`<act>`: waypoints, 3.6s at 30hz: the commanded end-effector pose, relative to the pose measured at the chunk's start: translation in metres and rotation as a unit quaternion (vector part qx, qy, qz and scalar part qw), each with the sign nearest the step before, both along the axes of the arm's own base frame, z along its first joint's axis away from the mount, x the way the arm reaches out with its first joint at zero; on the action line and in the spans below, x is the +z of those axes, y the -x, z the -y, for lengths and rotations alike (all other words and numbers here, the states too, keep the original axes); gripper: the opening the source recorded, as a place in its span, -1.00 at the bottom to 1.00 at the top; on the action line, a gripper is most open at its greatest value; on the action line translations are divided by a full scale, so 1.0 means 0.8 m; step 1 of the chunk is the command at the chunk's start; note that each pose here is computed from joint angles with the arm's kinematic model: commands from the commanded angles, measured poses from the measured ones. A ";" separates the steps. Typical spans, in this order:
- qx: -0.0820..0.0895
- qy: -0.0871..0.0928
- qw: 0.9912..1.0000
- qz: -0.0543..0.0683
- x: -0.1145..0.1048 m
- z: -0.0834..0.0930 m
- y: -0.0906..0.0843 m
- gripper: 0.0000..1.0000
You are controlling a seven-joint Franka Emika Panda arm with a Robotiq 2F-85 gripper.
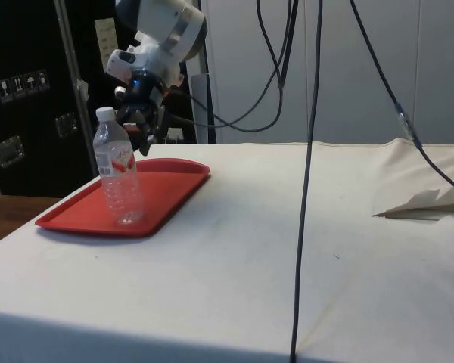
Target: Place the bottle upright on the tray.
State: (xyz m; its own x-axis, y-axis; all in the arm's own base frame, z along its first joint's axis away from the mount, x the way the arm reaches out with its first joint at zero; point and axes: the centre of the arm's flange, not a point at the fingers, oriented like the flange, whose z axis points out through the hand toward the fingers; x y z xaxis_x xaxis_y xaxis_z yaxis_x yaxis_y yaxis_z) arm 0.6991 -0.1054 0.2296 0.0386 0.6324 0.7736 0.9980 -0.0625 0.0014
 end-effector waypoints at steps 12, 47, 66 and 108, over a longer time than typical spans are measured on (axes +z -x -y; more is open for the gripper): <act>-0.003 0.014 1.000 0.001 -0.002 0.014 0.000 1.00; -0.012 0.097 0.995 0.001 0.007 0.080 0.001 1.00; -0.017 0.107 0.994 0.007 0.054 0.114 0.007 1.00; -0.017 0.116 0.993 0.026 0.204 0.135 0.033 1.00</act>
